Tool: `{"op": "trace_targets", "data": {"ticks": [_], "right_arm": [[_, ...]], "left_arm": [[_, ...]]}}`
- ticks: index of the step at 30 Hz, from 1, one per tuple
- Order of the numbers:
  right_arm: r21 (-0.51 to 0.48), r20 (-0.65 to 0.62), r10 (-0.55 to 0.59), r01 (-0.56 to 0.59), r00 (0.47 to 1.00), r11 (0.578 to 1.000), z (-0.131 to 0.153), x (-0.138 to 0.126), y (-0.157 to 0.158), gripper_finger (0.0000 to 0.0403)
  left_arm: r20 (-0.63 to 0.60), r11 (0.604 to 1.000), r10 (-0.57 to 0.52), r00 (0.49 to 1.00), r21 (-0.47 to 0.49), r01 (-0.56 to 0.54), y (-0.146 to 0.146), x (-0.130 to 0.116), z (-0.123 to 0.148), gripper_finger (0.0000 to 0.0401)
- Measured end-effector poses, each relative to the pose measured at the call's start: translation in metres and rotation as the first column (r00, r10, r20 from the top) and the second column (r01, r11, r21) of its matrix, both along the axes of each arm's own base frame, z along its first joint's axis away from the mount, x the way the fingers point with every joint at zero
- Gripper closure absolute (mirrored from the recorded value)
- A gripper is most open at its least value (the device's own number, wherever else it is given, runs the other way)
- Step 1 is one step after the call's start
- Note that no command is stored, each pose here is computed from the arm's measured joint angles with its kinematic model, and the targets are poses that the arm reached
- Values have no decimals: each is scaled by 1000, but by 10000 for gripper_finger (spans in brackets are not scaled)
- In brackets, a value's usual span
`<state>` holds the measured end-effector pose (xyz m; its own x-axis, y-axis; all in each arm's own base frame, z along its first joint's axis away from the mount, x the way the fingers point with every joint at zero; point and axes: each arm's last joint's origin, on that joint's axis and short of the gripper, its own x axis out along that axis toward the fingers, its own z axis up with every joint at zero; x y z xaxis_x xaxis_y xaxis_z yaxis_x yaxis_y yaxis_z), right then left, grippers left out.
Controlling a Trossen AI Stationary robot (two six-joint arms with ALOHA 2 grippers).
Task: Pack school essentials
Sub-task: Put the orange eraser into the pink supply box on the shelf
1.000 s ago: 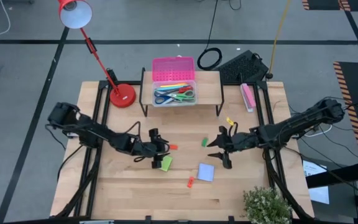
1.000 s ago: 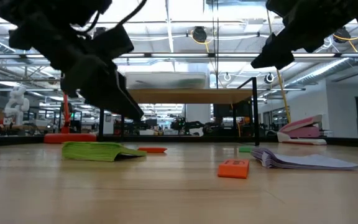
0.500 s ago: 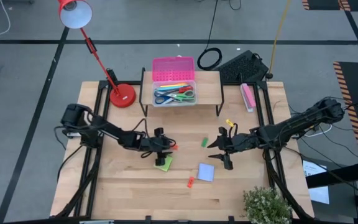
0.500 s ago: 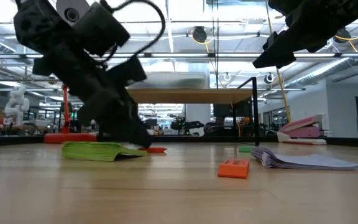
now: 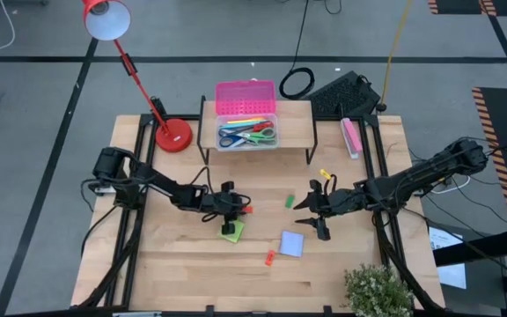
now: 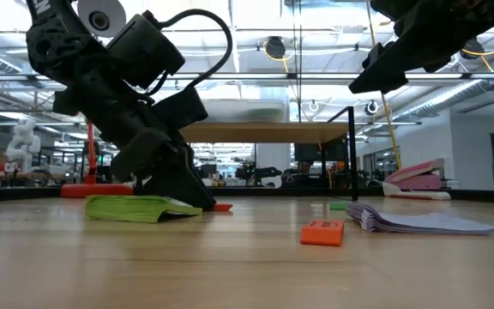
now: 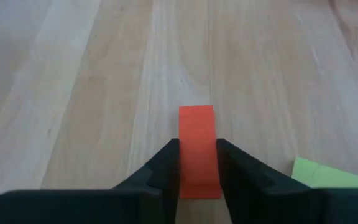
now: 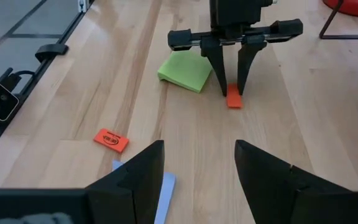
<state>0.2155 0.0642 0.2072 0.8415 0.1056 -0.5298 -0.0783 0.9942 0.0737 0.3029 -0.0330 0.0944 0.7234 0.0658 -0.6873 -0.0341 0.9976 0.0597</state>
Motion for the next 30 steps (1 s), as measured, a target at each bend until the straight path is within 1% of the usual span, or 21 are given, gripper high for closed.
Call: {"op": "trace_targets", "data": {"ticks": [4,10,14,19,22,24,26,30], "right_arm": [[0,0,0,0,1000,1000,0,0,0,212],[0,0,0,0,1000,1000,0,0,0,212],[0,-1,0,0,1000,1000,0,0,0,212],[-1,-2,0,0,1000,1000,0,0,0,212],[-1,-1,0,0,1000,1000,0,0,0,212],[0,-1,0,0,1000,1000,0,0,0,212],[0,-1,0,0,1000,1000,0,0,0,212],[1,0,-1,1,1000,1000,0,0,0,212]], "left_arm": [[0,1000,12,1000,-5,-12,0,0,0,320],[10,999,36,999,13,-36,1,-3,11,315],[82,999,37,996,1,-37,1,-3,32,314],[105,999,35,994,-2,-35,2,-10,51,314],[153,1000,30,988,-2,-30,2,-11,63,314],[159,1000,17,987,13,-19,2,-14,70,313],[188,1000,6,982,25,-11,3,-12,82,313],[197,998,-6,980,60,-5,4,-7,105,313]]}}
